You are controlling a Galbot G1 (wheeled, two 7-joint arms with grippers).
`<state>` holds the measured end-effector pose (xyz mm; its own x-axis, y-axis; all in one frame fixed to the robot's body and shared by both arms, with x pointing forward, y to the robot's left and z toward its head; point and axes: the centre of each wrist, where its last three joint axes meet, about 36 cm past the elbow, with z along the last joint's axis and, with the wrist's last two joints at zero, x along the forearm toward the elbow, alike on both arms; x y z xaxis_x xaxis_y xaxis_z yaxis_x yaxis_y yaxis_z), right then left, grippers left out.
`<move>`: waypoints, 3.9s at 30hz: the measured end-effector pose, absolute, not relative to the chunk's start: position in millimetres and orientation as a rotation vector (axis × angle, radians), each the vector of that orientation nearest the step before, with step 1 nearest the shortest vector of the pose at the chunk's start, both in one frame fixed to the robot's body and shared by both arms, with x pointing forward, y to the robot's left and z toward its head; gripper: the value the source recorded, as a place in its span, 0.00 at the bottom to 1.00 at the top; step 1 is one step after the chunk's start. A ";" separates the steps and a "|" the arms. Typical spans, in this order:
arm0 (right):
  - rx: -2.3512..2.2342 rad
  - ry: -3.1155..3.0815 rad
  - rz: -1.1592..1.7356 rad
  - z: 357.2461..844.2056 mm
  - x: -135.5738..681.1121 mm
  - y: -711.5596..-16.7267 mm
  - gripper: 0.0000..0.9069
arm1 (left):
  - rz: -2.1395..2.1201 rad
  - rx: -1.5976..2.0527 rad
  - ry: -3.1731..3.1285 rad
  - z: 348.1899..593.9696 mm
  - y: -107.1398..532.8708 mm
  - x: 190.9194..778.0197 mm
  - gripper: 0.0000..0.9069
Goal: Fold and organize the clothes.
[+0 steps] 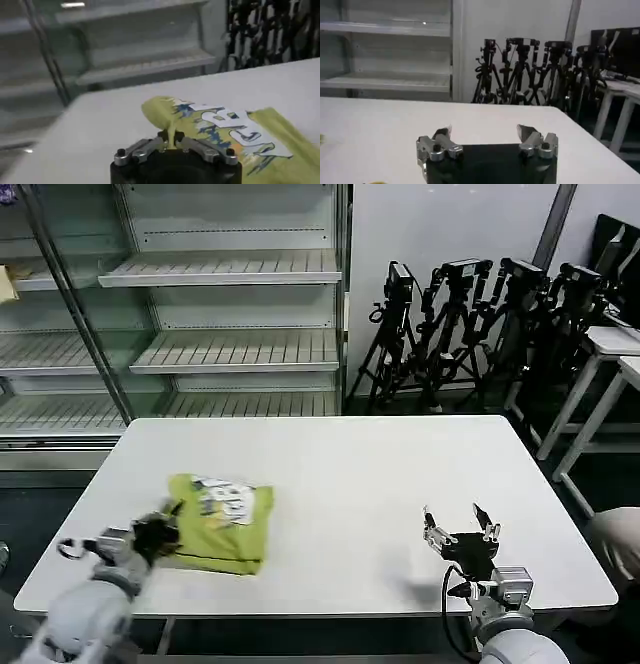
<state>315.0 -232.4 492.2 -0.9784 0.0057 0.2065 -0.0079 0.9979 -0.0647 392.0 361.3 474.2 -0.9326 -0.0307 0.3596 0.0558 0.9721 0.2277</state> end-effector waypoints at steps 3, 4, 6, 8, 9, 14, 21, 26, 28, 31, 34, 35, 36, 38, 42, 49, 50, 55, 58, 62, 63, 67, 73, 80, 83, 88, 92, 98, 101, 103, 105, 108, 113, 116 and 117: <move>0.006 -2.933 0.090 492.3 315.3 -230.9 1.00 | -0.517 0.047 -2.738 497.7 400.7 393.7 0.00; 0.007 -2.934 0.090 492.2 315.4 -230.5 1.00 | -0.580 0.066 -2.731 508.4 412.8 394.3 0.00; 0.009 -2.931 0.086 491.3 315.4 -229.5 1.00 | -0.688 0.093 -2.718 527.9 429.7 394.9 0.00; 0.007 -2.929 0.084 490.1 315.2 -228.8 1.00 | -0.772 0.104 -2.700 543.0 439.4 394.0 0.00; 0.006 -2.927 0.085 489.7 314.9 -228.6 1.00 | -0.807 0.103 -2.696 549.1 439.9 392.9 0.01; 0.002 -2.925 0.094 489.8 312.6 -230.3 1.00 | -0.952 0.010 -2.681 553.6 409.1 376.9 0.01; -0.014 -2.925 0.099 491.4 308.9 -232.5 1.00 | -0.929 -0.241 -2.704 507.9 317.9 343.1 0.01; -0.016 -2.927 0.109 493.2 309.3 -232.6 1.00 | -0.673 -0.414 -2.777 488.9 251.0 319.5 0.01; -0.018 -2.931 0.112 495.3 310.0 -232.8 1.00 | -0.553 -0.462 -2.799 484.1 230.2 314.4 0.01; -0.021 -2.940 0.118 499.1 311.1 -233.9 1.00 | -0.418 -0.484 -2.835 477.3 204.9 314.2 0.01; -0.029 -2.949 0.124 502.2 312.0 -236.1 1.00 | -0.340 -0.478 -2.863 469.2 185.9 321.6 0.01; -0.031 -2.950 0.126 502.7 312.1 -236.8 1.00 | -0.322 -0.479 -2.867 466.9 180.0 324.3 0.01; -0.034 -2.952 0.125 503.4 312.1 -237.6 1.00 | -0.304 -0.484 -2.873 465.0 174.1 326.6 0.00; -0.042 -2.957 0.127 505.2 312.4 -239.8 1.00 | -0.276 -0.501 -2.886 461.4 161.8 331.8 0.01; -0.060 -2.970 0.133 509.5 313.7 -244.9 1.00 | -0.255 -0.530 -2.905 454.2 143.2 342.1 0.01; -0.120 -3.010 0.158 524.3 320.2 -260.8 1.00 | -0.206 -0.581 -2.905 446.8 116.8 362.2 1.00; -0.128 -3.017 0.162 526.3 321.5 -262.9 1.00 | -0.201 -0.588 -2.904 446.2 114.9 365.3 1.00; -0.147 -3.033 0.167 530.4 328.5 -268.5 1.00 | -0.141 -0.631 -2.913 446.8 108.4 379.5 1.00; -0.161 -3.042 0.165 531.0 334.4 -269.4 1.00 | -0.075 -0.667 -2.922 452.2 103.6 385.7 1.00; -0.156 -3.059 0.175 529.6 343.9 -267.5 1.00 | 0.002 -0.710 -2.928 461.0 99.9 392.3 1.00; -0.154 -3.065 0.179 528.9 346.5 -266.8 1.00 | 0.018 -0.719 -2.928 462.6 99.5 393.0 1.00; -0.139 -3.093 0.198 524.7 357.3 -263.5 1.00 | 0.073 -0.744 -2.933 469.5 101.9 394.7 1.00; -0.108 -3.122 0.212 515.1 372.9 -258.6 1.00 | 0.099 -0.731 -2.972 478.1 116.5 397.3 1.00; -0.059 -3.134 0.219 501.0 388.7 -252.8 1.00 | 0.021 -0.638 -3.042 471.5 151.8 401.6 1.00; -0.040 -3.139 0.216 492.2 397.0 -251.9 1.00 | -0.025 -0.583 -3.081 466.3 169.9 402.2 1.00; -0.016 -3.141 0.214 475.3 411.6 -256.2 1.00 | -0.097 -0.479 -3.141 456.9 199.8 401.6 1.00; -0.003 -3.142 0.210 463.7 421.4 -261.8 1.00 | -0.138 -0.421 -3.175 451.5 218.6 399.0 1.00; 0.010 -3.137 0.210 447.9 432.1 -269.1 1.00 | -0.206 -0.380 -3.204 444.1 236.5 392.7 1.00; 0.021 -3.135 0.205 441.8 434.6 -268.6 1.00 | -0.235 -0.374 -3.214 442.9 240.5 389.6 1.00; 0.025 -3.135 0.202 438.8 436.2 -268.3 1.00 | -0.250 -0.369 -3.220 442.9 243.3 388.5 1.00; 0.030 -3.135 0.203 436.8 437.1 -267.5 1.00 | -0.265 -0.366 -3.223 442.6 245.7 387.3 1.00; 0.040 -3.130 0.208 433.9 438.1 -265.3 1.00 | -0.286 -0.366 -3.221 441.1 248.6 385.3 1.00; 0.052 -3.124 0.217 429.1 441.9 -259.3 1.00 | -0.311 -0.369 -3.219 439.6 253.3 383.5 1.00; 0.058 -3.129 0.229 428.1 442.7 -255.8 1.00 | -0.332 -0.373 -3.214 438.5 256.3 381.8 1.00; 0.061 -3.130 0.233 427.6 442.6 -254.6 1.00 | -0.340 -0.374 -3.213 438.3 257.3 381.3 1.00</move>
